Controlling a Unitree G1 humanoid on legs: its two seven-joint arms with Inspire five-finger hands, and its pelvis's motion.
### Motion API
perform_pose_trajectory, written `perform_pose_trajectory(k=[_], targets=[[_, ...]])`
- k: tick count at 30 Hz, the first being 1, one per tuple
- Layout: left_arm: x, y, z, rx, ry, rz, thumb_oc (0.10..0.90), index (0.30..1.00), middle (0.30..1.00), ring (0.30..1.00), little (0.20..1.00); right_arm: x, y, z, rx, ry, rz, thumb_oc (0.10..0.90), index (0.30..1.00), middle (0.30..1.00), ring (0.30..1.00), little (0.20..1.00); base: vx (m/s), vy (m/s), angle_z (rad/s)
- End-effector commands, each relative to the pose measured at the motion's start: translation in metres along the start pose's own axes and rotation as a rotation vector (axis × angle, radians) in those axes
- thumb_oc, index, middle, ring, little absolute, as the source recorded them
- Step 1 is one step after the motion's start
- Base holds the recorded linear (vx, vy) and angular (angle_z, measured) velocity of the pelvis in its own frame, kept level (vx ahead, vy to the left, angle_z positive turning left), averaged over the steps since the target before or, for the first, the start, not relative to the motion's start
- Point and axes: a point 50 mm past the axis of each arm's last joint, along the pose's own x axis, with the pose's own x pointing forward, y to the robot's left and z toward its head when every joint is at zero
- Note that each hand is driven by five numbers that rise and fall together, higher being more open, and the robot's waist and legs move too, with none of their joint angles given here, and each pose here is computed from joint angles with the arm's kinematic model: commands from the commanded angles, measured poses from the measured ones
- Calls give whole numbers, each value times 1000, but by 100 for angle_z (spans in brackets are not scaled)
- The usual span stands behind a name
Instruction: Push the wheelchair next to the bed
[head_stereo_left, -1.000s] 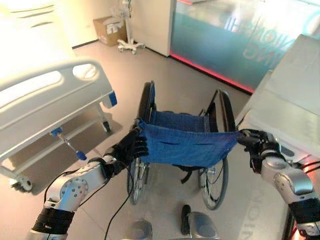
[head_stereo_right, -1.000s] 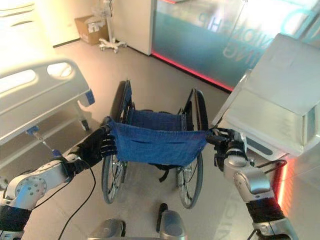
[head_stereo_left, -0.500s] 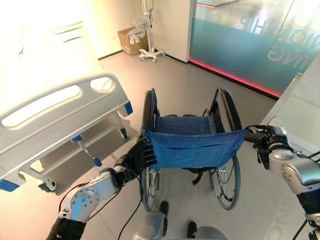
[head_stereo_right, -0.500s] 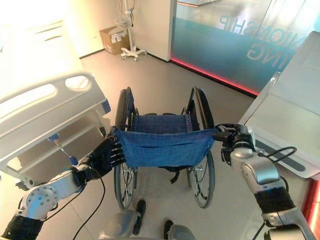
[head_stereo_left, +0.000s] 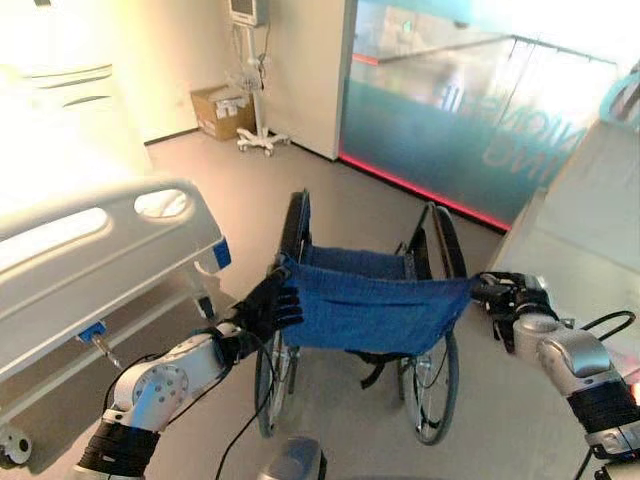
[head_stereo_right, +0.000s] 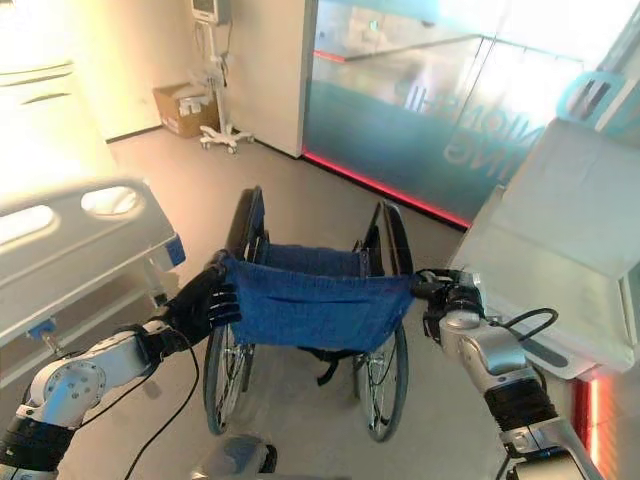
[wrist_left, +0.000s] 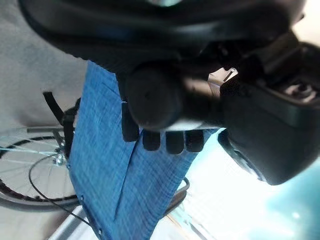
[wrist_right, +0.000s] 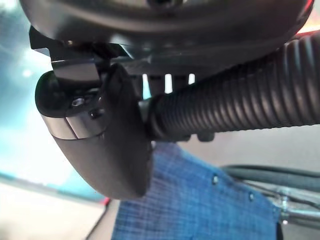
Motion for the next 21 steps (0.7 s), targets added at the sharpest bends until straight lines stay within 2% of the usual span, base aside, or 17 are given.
perform_pose_trajectory(k=[1,6,9,17,21], targets=[[-9,-26,66,-32,-323,-144,400,300,300,300,300,-56,79,68,244,-354,536,400,300,300,300,300,172,-120,-21],[-7,-32,60,-26,-309,-172,400,300,300,300,300,-50,64,69,242,-364,501,400,300,300,300,300,366,-234,21],[-8,-29,62,-17,-335,-157,400,300,300,300,300,-56,56,82,246,-393,512,400,300,300,300,300,489,-386,69],[-8,-30,65,-101,-368,-143,400,300,300,300,300,-61,56,103,184,-396,529,400,300,300,300,300,319,-278,70],[-15,-27,64,-138,-367,-117,400,300,300,300,300,-63,49,106,173,-393,535,400,300,300,300,300,238,-234,-1]])
